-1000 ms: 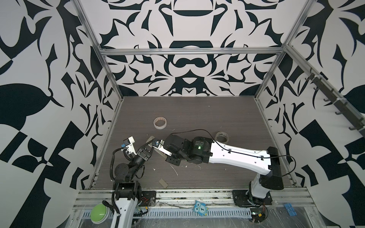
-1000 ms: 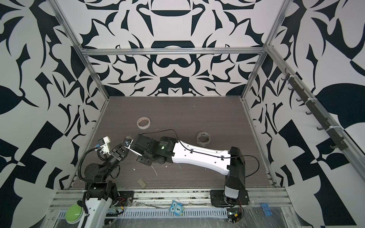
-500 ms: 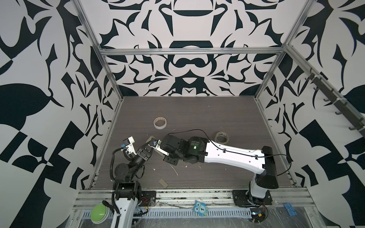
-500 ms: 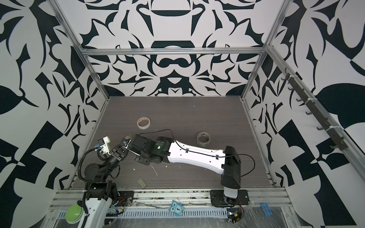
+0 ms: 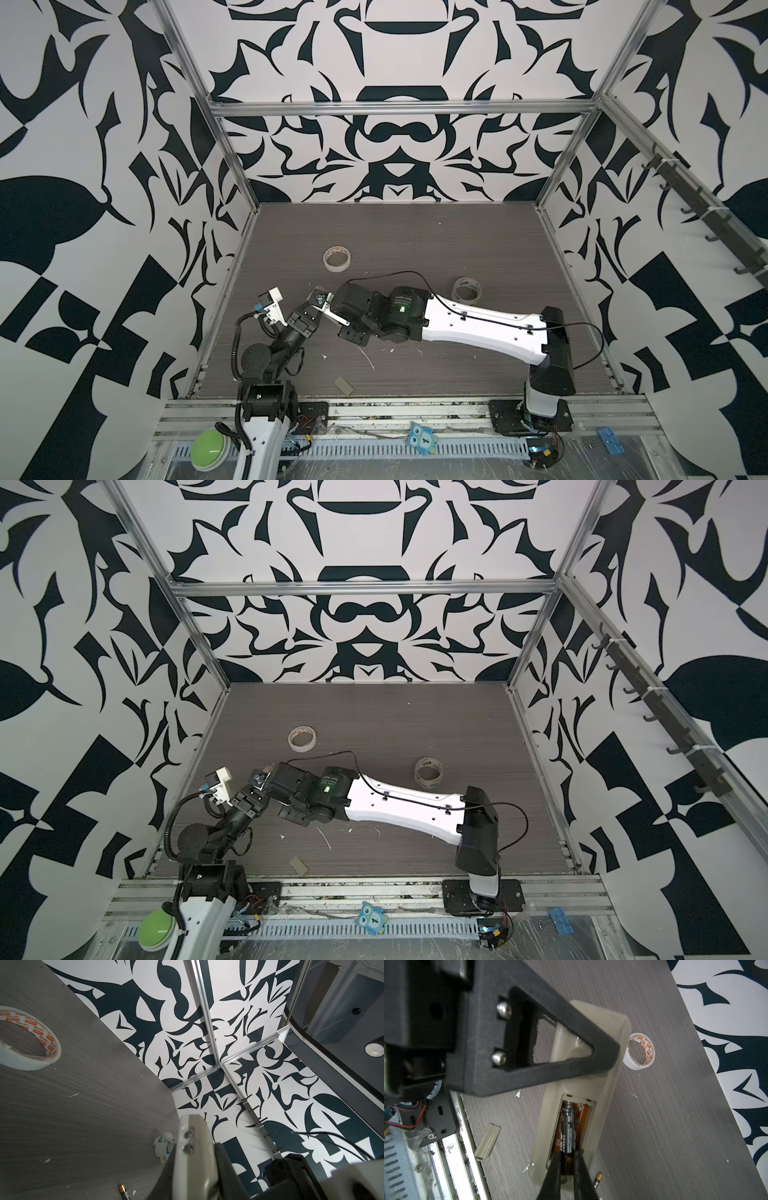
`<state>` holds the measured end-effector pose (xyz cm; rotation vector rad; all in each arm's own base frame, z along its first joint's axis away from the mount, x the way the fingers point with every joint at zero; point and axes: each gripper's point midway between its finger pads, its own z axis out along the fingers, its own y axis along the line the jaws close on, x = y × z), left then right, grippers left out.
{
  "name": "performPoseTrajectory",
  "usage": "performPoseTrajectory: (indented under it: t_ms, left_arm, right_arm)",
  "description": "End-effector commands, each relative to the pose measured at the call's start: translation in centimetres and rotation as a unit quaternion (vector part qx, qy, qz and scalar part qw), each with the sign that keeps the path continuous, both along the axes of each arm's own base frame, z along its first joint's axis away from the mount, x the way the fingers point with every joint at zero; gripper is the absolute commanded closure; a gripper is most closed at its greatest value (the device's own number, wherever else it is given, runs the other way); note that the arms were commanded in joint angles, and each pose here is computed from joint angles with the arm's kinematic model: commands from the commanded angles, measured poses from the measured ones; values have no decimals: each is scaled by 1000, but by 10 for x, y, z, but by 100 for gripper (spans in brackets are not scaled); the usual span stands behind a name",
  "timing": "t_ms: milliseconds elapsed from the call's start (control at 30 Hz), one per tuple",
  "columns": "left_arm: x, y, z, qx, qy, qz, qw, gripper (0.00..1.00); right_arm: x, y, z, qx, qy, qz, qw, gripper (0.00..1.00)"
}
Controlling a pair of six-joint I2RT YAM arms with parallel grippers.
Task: Load the batteries into the remote control
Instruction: 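Lower the battery into the compartment with the right gripper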
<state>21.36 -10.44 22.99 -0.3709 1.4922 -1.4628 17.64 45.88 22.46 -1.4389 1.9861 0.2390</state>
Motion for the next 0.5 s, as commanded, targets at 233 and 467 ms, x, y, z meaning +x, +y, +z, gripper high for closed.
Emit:
performPoseTrajectory:
  t_ms: [233,467]
  left_arm:
    - [-2,-1,-6,-4,-8,-5,1000,100]
    - [-2,-1,-4,-6,-10,-4,1000,100]
  right_arm:
    - [3,2,16,19,-5,-18,1000,100]
    - [1,3,17,24,0,-16,1000,93]
